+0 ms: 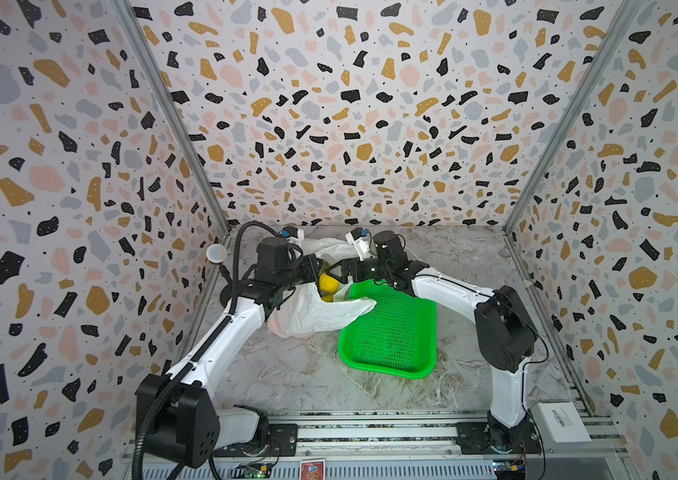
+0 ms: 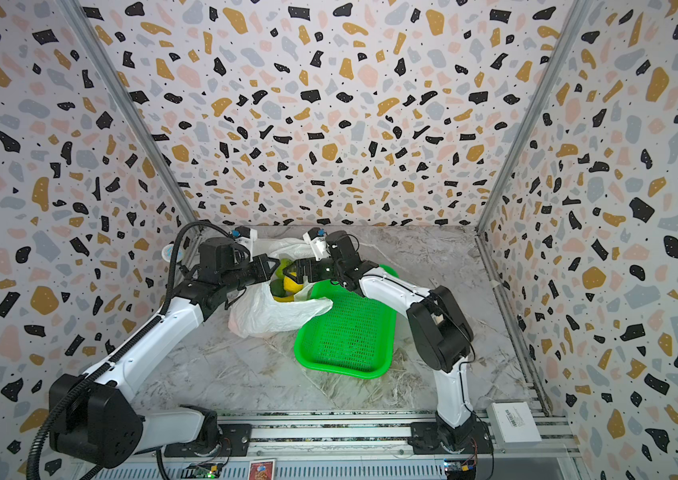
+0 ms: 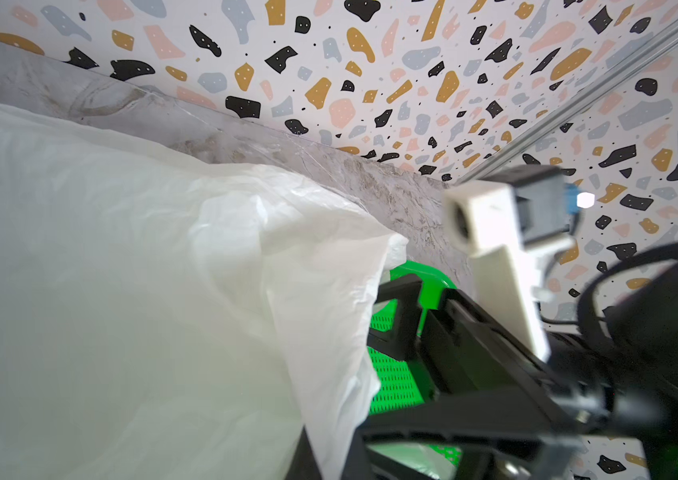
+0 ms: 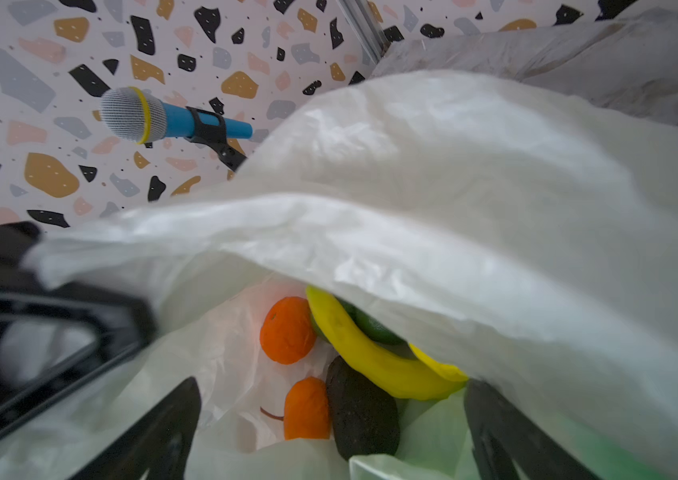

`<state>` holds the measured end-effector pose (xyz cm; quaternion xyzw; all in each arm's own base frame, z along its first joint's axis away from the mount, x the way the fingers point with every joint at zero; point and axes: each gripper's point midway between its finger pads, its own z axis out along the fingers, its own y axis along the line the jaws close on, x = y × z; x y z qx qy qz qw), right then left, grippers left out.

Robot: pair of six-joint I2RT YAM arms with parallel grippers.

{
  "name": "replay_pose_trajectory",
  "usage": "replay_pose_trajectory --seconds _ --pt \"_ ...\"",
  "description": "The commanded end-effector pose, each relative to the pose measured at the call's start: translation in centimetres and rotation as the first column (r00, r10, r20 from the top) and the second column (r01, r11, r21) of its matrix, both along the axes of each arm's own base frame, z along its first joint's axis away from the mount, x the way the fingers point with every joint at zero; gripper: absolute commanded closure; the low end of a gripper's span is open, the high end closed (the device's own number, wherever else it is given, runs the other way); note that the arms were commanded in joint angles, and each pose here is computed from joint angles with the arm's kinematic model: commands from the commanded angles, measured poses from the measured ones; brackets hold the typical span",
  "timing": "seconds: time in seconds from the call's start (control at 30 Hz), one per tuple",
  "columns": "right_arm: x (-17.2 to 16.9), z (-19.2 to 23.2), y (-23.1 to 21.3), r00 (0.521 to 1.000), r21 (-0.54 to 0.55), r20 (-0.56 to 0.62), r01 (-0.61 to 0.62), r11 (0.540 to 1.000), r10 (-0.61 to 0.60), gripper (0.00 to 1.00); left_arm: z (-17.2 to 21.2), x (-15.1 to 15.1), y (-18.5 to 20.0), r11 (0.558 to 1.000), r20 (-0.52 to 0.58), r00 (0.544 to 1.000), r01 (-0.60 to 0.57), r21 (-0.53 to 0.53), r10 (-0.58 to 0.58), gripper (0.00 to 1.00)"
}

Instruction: Place the fruits into the plastic bag

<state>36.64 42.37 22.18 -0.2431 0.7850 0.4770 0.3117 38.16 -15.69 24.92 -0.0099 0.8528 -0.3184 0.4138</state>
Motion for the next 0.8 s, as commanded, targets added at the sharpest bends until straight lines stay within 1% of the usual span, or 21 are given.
replay_pose_trajectory --seconds 0.0,0.1,0.17,0.2,0.27,0.37,0.43,0.5,0.67,0.77 --pt "-2.9 6.6 -2.0 0.988 0.065 0.154 -0.018 0.998 0.008 0.01 0.8 0.2 0.1 1.0 0.034 0.999 -0.008 0.01 0.008 1.0" --pt "-4.6 6.9 -4.6 0.982 0.059 0.184 0.027 0.998 -0.037 0.01 0.6 0.2 0.2 1.0 0.026 1.0 -0.014 0.012 0.014 1.0" --pt "-5.6 6.4 -5.8 0.979 0.028 0.202 0.029 0.999 -0.034 0.01 0.4 0.2 0.2 1.0 0.021 1.0 -0.014 0.013 0.014 1.0" --pt "-6.1 5.9 -6.3 0.978 -0.003 0.208 0.027 1.0 -0.025 0.05 0.5 0.3 0.2 1.0 0.021 1.0 -0.014 0.014 0.013 1.0" --pt "-7.2 4.7 -7.2 0.976 -0.059 0.216 0.011 0.998 0.002 0.07 0.6 0.3 0.2 1.0 0.022 1.0 -0.012 0.016 0.012 1.0" --pt "-8.8 2.3 -8.0 0.965 -0.188 0.251 -0.026 0.982 0.073 0.08 0.6 0.4 0.3 1.0 0.022 1.0 -0.015 0.024 0.014 1.0" --pt "-9.7 0.5 -8.3 0.961 -0.275 0.249 -0.05 0.96 0.122 0.07 0.4 0.5 0.4 0.999 0.02 1.0 -0.019 0.032 0.018 1.0" --pt "-10.3 -0.6 -8.7 0.961 -0.318 0.232 -0.069 0.945 0.149 0.07 0.3 0.5 0.4 0.999 0.014 1.0 -0.018 0.035 0.017 1.0" --pt "-11.0 -1.8 -9.4 0.957 -0.337 0.24 -0.073 0.939 0.161 0.08 0.2 0.7 0.3 0.999 0.011 1.0 -0.018 0.039 0.017 1.0" --pt "-10.4 -2.5 -9.3 0.958 -0.358 0.238 -0.065 0.932 0.159 0.08 0.2 0.8 0.2 0.999 0.009 1.0 -0.014 0.038 0.014 1.0"
